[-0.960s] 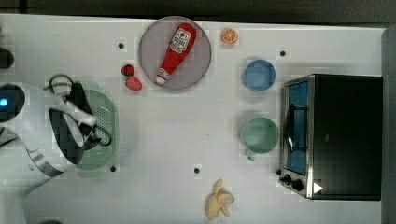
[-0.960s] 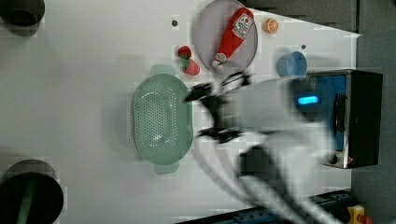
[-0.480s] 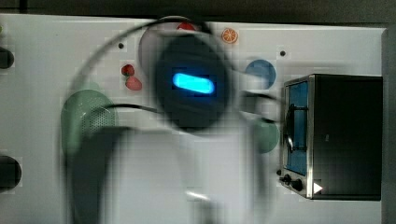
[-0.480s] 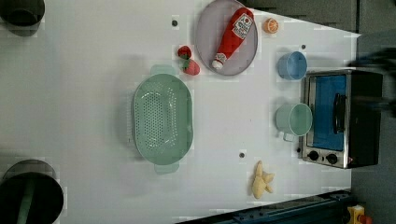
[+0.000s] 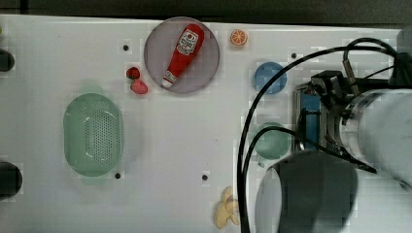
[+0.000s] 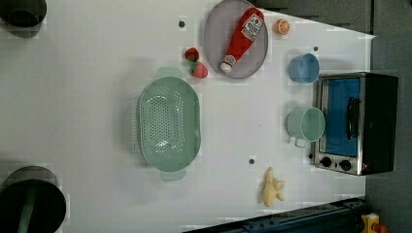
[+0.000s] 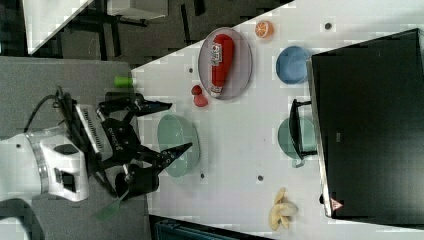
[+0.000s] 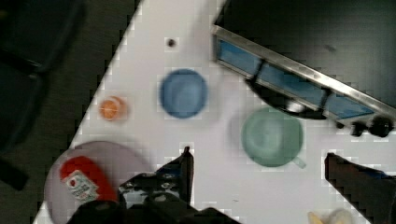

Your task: Drag strainer right to left.

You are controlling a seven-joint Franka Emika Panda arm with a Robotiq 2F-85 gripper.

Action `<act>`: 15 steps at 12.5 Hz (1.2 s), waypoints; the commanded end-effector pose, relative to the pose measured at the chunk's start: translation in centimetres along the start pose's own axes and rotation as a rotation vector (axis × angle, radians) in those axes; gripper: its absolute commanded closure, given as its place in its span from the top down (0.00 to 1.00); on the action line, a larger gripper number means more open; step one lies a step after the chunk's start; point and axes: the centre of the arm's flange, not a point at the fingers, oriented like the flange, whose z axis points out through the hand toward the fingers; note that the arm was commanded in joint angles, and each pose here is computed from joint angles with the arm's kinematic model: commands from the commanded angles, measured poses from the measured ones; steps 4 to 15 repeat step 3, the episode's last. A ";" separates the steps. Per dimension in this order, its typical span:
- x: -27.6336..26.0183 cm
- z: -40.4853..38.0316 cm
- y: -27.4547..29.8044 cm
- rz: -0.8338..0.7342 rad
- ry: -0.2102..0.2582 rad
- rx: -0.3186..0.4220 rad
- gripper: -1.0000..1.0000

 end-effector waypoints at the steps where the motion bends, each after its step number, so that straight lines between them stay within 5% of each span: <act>1: -14.0 4.3 -9.5 -0.372 -0.065 -0.086 1.00; 15: -15.3 4.1 -10.1 -0.399 -0.062 -0.084 1.00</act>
